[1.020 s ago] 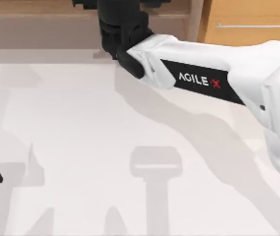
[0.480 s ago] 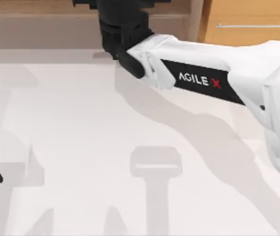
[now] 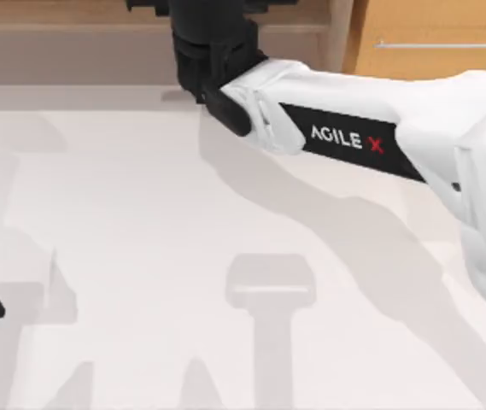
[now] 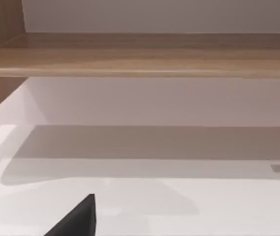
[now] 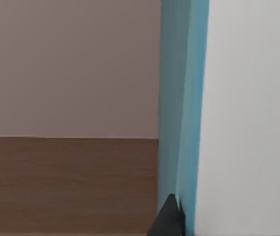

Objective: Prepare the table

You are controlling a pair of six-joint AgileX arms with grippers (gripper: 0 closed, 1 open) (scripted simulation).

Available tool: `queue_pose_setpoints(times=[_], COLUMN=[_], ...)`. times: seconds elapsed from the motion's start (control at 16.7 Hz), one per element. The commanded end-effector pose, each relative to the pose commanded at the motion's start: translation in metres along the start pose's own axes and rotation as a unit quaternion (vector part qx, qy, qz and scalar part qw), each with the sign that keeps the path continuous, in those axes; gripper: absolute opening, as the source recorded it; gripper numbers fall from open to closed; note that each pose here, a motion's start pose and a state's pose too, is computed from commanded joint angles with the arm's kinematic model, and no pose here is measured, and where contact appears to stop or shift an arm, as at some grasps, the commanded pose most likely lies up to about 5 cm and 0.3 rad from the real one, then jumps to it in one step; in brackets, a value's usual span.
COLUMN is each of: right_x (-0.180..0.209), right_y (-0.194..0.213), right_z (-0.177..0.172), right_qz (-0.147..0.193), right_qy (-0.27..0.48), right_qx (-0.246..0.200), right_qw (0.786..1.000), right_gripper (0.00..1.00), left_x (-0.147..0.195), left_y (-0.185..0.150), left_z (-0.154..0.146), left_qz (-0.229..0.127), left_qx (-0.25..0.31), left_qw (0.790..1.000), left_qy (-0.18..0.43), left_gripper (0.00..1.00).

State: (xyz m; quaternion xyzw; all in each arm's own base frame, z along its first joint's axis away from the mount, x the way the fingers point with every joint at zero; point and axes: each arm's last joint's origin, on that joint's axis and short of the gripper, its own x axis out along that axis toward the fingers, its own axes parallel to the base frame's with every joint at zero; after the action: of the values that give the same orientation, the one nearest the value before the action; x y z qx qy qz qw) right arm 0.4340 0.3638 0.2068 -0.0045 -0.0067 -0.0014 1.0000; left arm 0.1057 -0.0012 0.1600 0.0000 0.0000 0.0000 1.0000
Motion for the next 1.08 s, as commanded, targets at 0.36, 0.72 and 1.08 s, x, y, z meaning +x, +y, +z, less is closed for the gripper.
queue_pose_setpoints(times=[0.36, 0.72, 1.08], right_x=[-0.02, -0.039, -0.041], right_y=[0.0, 0.0, 0.0], right_z=[0.009, 0.015, 0.016], right_qz=[-0.001, 0.0, 0.012], right_qy=[0.0, 0.001, 0.001], right_qx=[0.0, -0.001, 0.006], right_qw=[1.0, 1.0, 1.0], right_gripper=[0.0, 0.0, 0.0], left_x=[0.0, 0.0, 0.0], left_y=[0.0, 0.0, 0.0], left_z=[0.0, 0.0, 0.0], left_qz=[0.0, 0.0, 0.0], left_qx=[0.0, 0.0, 0.0], left_qw=[1.0, 1.0, 1.0], left_qy=[0.0, 0.0, 0.0], left_gripper=[1.0, 1.0, 1.0])
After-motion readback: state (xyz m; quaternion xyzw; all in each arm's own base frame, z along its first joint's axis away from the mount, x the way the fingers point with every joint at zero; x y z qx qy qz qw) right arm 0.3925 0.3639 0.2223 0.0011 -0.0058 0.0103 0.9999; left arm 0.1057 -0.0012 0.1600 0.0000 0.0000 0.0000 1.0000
